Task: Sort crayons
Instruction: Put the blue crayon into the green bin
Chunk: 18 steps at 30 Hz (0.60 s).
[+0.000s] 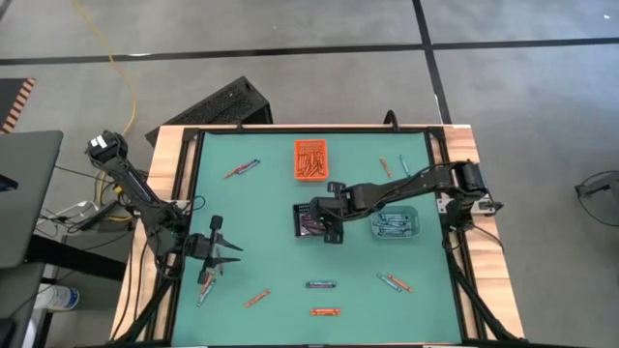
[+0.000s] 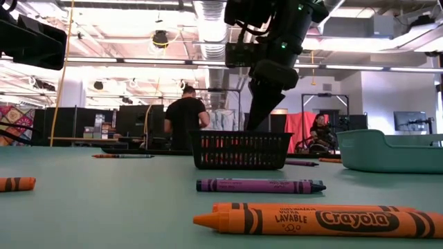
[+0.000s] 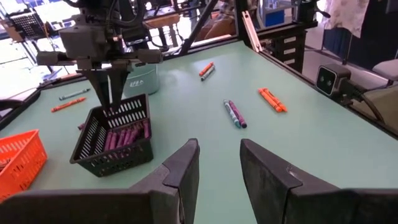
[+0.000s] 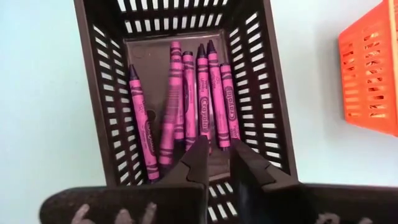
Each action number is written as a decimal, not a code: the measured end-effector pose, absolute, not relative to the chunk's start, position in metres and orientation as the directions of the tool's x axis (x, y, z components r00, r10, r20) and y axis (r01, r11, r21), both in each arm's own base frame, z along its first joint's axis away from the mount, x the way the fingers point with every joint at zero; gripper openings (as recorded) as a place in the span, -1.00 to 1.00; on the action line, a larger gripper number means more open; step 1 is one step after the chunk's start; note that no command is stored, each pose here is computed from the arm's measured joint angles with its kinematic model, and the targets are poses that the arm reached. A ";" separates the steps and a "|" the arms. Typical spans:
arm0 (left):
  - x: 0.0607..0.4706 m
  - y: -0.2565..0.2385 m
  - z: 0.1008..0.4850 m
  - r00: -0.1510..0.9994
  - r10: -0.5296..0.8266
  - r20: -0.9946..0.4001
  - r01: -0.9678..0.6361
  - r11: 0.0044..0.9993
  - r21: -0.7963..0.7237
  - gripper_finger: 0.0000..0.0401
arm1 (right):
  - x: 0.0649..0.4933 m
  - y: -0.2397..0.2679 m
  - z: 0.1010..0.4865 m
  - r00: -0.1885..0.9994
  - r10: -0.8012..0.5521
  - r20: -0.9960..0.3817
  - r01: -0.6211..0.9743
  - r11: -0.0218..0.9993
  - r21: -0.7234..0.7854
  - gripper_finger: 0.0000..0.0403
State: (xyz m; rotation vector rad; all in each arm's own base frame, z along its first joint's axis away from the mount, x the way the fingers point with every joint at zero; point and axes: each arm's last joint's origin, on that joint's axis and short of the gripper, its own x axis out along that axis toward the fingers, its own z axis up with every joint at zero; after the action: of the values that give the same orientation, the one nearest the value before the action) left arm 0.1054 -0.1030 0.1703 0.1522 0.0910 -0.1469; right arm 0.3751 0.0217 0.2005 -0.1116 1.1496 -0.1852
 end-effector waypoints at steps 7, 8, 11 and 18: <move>0.105 -0.103 0.170 0.985 -0.138 -0.101 0.152 0.978 0.144 -0.47 | 0.370 0.022 0.202 0.360 -0.205 -0.910 0.083 0.979 -0.187 -0.71; 0.105 -0.103 0.170 0.985 -0.139 -0.102 0.152 0.978 0.145 -0.47 | 0.368 0.022 0.204 0.357 -0.206 -0.911 0.091 0.978 -0.185 -0.71; 0.105 -0.103 0.170 0.985 -0.138 -0.103 0.152 0.977 0.146 -0.47 | 0.362 0.016 0.216 0.363 -0.210 -0.908 0.150 0.975 -0.165 -0.71; 0.105 -0.103 0.170 0.985 -0.138 -0.107 0.152 0.978 0.144 -0.47 | 0.330 -0.012 0.263 0.376 -0.254 -0.891 0.286 0.947 -0.150 -0.71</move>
State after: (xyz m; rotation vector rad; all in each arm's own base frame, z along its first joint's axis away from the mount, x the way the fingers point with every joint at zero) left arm 0.1054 -0.1029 0.1695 0.1522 0.0964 -0.1464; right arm 0.3299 -0.0115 0.2633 0.0314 1.1338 -0.3456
